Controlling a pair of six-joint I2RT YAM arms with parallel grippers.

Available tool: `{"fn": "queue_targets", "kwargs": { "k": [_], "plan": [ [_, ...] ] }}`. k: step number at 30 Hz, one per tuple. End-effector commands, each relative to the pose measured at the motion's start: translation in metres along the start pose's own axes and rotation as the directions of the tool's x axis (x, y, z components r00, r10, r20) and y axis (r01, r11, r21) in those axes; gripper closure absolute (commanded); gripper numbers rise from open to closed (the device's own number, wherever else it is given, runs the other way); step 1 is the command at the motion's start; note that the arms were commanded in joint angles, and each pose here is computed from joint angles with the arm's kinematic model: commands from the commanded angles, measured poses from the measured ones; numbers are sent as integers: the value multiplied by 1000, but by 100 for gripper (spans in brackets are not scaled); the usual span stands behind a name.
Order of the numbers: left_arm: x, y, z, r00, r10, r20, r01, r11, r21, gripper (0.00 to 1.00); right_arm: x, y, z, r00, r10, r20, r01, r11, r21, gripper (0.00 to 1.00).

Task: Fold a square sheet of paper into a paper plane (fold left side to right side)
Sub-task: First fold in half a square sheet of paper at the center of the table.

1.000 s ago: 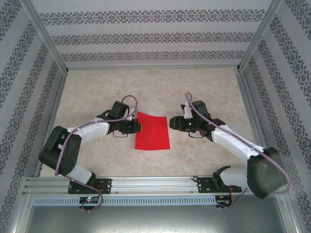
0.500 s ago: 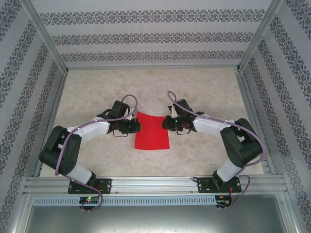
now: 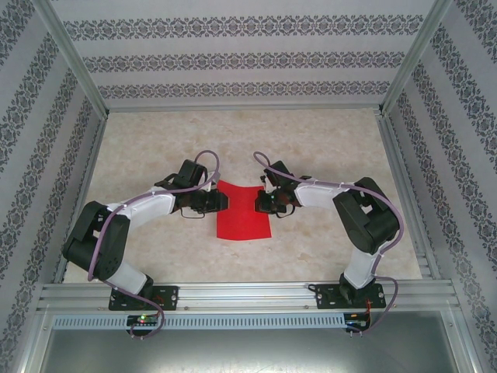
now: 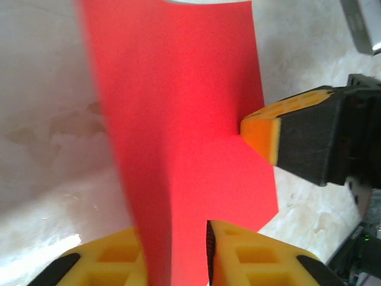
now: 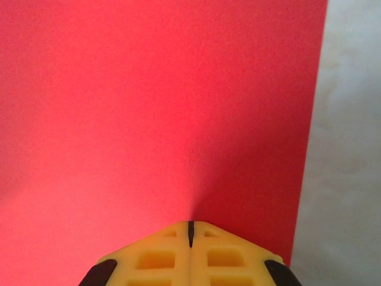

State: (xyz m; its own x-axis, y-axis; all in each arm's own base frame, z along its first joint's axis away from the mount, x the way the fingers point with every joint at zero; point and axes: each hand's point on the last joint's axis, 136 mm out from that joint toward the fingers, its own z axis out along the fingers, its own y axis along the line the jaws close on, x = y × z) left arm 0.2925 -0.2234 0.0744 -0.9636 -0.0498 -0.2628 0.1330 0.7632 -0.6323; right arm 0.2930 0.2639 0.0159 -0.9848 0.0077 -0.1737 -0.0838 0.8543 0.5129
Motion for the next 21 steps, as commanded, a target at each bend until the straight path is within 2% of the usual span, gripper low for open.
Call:
{"fn": "queue_targets", "kwargs": {
  "k": [1,5,9,15,21],
  "plan": [
    [-9,-33,-7,1000,4,18,-6,992,124,64,17,-20,9,998,0,-58,5,996,93,100],
    [-17,-53,-5,999,-27,26,21,971,238,48,19,-22,10,998,3,-58,2,995,96,100],
    [-20,-61,6,999,-47,17,40,955,295,41,15,-12,9,999,0,-34,2,999,44,100],
    [-23,-61,29,998,-61,-11,62,951,303,42,-2,10,-7,999,-22,42,24,999,-43,100],
    [-23,-53,39,997,-73,-17,75,961,267,47,-27,24,-54,980,-39,194,54,996,-73,86]
  ]
}}
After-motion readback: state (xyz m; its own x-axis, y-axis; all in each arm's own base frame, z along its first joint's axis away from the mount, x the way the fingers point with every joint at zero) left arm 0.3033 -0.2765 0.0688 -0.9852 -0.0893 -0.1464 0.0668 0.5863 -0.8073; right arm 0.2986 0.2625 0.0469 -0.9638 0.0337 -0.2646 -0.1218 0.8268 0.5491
